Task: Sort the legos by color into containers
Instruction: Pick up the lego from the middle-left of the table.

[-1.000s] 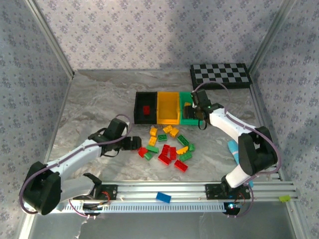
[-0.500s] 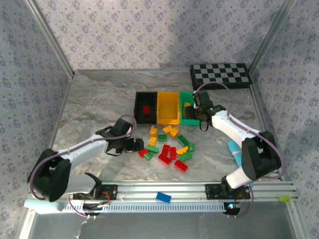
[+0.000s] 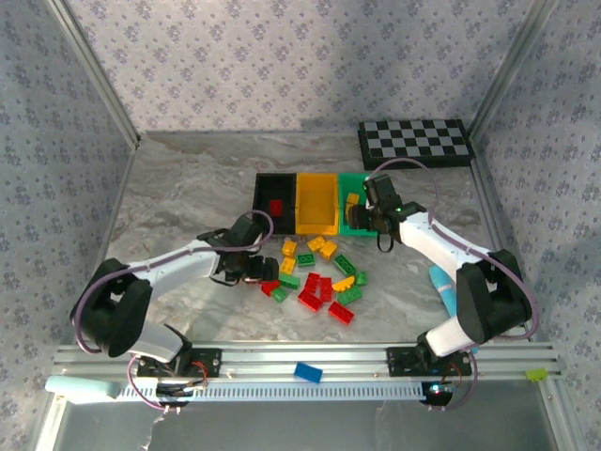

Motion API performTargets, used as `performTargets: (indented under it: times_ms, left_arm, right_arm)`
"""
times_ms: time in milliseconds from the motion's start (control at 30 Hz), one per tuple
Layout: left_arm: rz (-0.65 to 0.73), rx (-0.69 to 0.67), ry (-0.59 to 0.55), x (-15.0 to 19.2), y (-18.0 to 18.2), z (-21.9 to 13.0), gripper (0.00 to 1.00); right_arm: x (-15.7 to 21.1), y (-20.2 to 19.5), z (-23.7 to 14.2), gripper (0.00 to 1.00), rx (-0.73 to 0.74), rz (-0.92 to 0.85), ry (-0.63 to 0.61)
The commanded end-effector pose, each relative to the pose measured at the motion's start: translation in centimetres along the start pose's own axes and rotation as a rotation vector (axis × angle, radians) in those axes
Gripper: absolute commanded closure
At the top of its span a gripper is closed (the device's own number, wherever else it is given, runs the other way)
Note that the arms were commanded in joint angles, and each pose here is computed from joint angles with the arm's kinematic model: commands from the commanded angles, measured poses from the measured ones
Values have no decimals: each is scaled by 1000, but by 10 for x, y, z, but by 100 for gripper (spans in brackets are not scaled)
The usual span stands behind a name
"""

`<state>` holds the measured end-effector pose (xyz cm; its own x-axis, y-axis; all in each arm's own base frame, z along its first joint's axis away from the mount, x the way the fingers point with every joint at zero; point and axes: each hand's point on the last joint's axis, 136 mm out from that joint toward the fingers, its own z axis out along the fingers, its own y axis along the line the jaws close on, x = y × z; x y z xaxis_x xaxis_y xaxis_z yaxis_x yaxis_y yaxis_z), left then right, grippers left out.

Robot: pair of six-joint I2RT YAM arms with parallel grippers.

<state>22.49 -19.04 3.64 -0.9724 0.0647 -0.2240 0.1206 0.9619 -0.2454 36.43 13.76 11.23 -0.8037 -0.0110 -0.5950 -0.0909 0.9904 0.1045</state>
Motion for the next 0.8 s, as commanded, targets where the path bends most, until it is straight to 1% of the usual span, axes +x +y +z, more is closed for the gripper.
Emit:
performTargets:
  times_ms: [0,100,200,300,400,467,533,633,767]
  left_arm:
    - [11,-100,34,7,16,2,15]
    - [7,-101,28,5,16,2,18]
    - [4,-98,39,8,16,4,22]
    - [1,-96,49,14,16,6,24]
    - [-6,-96,49,16,17,9,29]
    - [-5,-101,47,16,18,9,36]
    - [2,-94,35,11,15,6,43]
    - [26,-87,2,-1,8,-3,44]
    - [82,-94,-72,-31,-4,-23,44]
  right_arm:
    - [-4,-1,-6,36,11,-16,-21]
    - [-2,-3,-6,36,17,-16,-19]
    - [-1,-4,-6,36,23,-18,-19]
    - [-1,-6,-7,36,28,-18,-24]
    - [-2,-6,-7,36,27,-19,-25]
    - [-3,-6,-7,36,25,-17,-27]
    - [-3,-6,-8,36,25,-17,-28]
    - [-4,-6,-9,36,27,-19,-29]
    - [-2,-6,-13,36,19,-10,-35]
